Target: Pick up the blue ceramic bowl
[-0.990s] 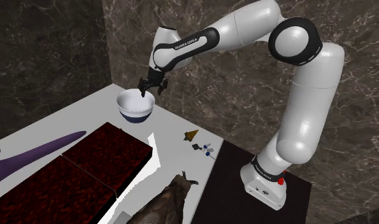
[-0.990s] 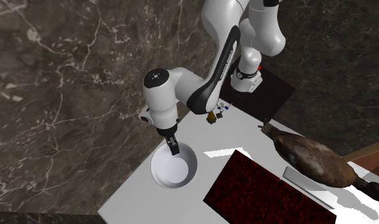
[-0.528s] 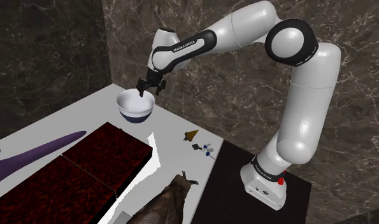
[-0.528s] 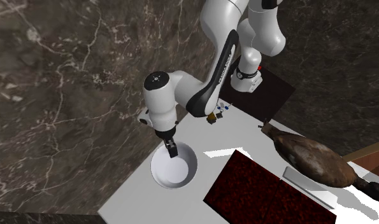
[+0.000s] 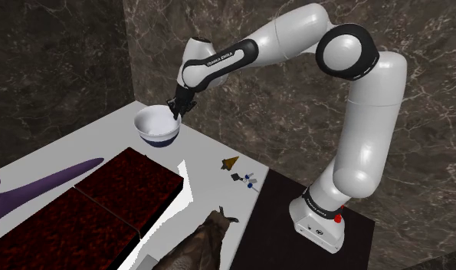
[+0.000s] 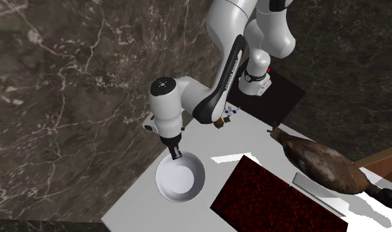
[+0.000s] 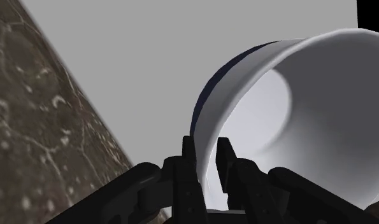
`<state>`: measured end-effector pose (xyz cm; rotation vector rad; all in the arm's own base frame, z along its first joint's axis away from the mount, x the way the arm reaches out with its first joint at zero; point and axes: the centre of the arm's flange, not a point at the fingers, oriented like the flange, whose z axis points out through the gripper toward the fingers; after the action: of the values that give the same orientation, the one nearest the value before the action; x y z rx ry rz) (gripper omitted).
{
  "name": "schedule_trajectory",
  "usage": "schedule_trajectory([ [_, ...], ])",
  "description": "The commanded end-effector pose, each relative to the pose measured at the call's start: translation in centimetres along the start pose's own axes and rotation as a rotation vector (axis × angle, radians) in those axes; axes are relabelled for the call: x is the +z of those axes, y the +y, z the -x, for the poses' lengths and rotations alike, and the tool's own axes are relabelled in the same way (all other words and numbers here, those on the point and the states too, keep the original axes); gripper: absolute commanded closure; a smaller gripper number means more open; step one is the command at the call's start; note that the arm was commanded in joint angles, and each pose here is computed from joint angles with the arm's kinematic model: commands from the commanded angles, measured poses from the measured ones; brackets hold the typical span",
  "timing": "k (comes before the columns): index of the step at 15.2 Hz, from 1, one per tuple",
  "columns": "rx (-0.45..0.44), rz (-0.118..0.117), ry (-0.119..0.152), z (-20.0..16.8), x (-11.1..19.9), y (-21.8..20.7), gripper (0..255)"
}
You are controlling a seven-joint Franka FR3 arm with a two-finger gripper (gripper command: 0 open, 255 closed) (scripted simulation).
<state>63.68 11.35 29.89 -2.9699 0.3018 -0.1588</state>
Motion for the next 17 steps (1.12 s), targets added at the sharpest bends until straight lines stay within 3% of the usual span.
schedule_trajectory([
  [1,0.036,0.02,-0.06,0.5,4.4,2.9,255],
  [3,0.035,0.021,-0.061,0.4,4.6,2.7,255],
  [17,0.037,0.02,-0.056,-0.5,-3.6,0.9,255],
])
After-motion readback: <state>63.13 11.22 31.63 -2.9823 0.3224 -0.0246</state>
